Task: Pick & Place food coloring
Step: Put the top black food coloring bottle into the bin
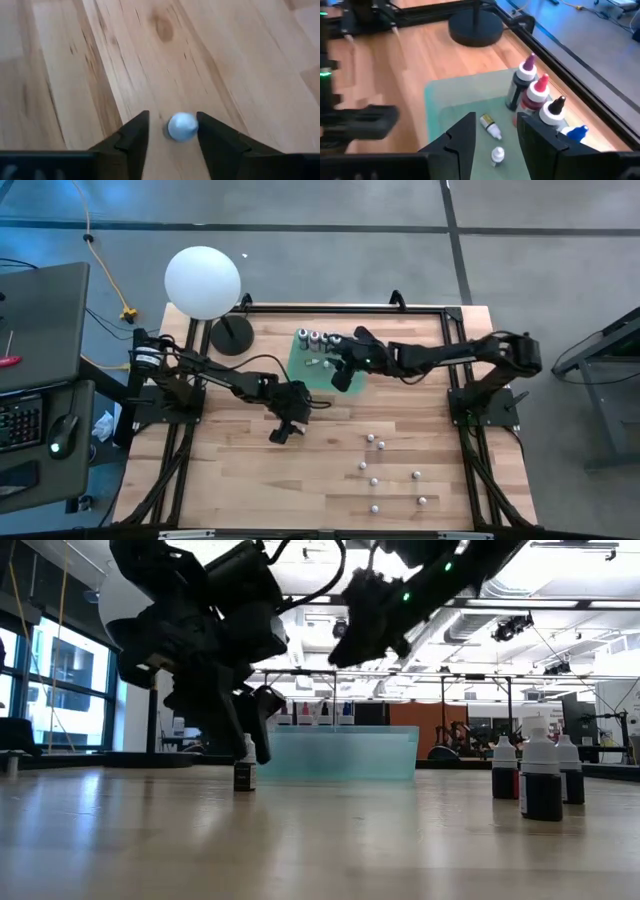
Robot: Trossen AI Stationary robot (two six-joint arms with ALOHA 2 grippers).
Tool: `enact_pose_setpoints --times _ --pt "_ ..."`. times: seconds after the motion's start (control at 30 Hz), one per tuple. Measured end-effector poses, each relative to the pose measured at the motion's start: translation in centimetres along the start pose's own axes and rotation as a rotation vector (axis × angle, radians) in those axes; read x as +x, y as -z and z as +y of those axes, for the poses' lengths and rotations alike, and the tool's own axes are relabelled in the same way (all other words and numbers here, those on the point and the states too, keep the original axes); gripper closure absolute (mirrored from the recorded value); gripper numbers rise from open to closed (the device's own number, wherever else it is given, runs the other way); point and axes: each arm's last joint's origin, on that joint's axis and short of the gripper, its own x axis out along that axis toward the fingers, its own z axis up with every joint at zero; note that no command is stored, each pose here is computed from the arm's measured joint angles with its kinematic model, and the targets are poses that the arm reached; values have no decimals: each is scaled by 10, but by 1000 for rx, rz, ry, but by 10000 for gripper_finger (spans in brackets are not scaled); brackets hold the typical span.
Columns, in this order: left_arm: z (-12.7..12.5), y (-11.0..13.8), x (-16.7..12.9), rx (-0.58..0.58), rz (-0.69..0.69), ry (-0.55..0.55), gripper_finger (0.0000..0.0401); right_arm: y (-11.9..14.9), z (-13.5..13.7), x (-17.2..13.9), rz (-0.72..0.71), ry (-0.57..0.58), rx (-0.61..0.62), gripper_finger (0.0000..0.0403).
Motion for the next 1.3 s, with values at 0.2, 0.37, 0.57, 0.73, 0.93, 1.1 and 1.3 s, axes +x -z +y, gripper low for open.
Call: enact_pose_setpoints --times 0.2,0.37,0.57,0.73,0.93,1.1,1.3 --pt "0 1 -1 -2 15 -3 346 -7 16 -25 -22 -59 -23 270" --pt "2 -3 -8 3 26 -127 368 -10 33 -45 -36 -123 -44 270" --pt "13 -40 -50 76 -28 -302 348 -13 50 -65 -68 -195 -44 270" --pt "51 -59 -85 41 -78 -412 340 -10 59 -79 -48 -243 -59 270" --pt "105 -33 -95 -72 -106 -376 343 12 69 -87 148 -308 -123 270" --pt "131 -8 -82 -149 -46 -353 343 27 76 -93 241 -338 -162 270" --pt "146 4 -59 -164 -21 -366 338 61 79 -85 275 -477 -138 270"
